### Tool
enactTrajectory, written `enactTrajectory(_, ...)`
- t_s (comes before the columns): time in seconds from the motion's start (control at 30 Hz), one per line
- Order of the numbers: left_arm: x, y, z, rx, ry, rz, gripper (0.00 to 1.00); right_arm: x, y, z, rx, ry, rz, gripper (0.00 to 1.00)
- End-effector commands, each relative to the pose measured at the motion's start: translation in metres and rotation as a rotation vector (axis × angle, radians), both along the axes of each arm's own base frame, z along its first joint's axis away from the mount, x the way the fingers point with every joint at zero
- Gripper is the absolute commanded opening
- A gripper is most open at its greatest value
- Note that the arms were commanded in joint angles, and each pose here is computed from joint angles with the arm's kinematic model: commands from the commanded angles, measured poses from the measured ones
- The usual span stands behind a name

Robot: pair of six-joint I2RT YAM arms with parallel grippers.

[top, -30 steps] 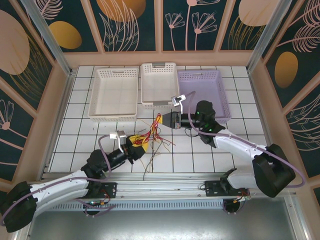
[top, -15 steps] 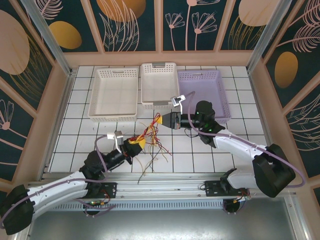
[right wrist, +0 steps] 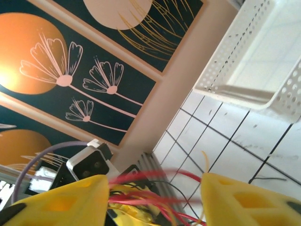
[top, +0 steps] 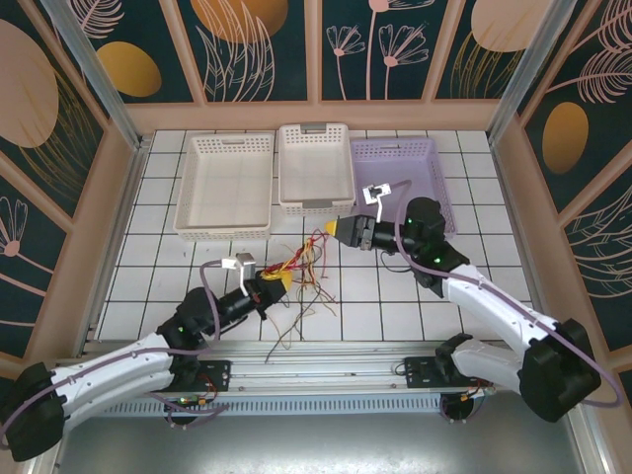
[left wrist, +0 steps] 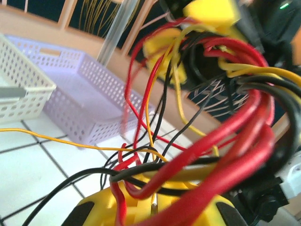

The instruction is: Untangle the cables

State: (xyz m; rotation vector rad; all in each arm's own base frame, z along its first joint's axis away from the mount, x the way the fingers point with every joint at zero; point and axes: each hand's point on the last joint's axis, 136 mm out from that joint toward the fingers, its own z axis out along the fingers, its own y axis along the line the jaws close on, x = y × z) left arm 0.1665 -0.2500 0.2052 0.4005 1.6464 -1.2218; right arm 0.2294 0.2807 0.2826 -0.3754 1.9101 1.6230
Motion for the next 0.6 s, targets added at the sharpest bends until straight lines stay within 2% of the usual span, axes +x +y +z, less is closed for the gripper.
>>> enactTrajectory(0.0,0.004,-0.006,-0.009,0.07,0.029,0.001,0.0,0.0,-0.005,0.001,-0.035,-0.04,-0.02,0.58)
enactTrajectory(0.1,0.012,-0.009,-0.018,0.127,0.054,0.023,0.0,-0.008,-0.003,-0.001,-0.034,-0.027,0.022,0.56)
enactTrajectory(0.27,0.021,-0.013,-0.025,0.188,0.079,0.05,0.0,-0.023,-0.001,-0.009,-0.063,0.002,0.08,0.44)
enactTrajectory(0.43,0.028,-0.015,-0.032,0.216,0.099,0.074,0.0,-0.033,0.008,-0.043,-0.219,0.053,0.055,0.33)
enactTrajectory(0.57,0.027,-0.018,-0.031,0.206,0.101,0.062,0.0,-0.028,0.005,-0.061,-0.272,0.078,0.008,0.32)
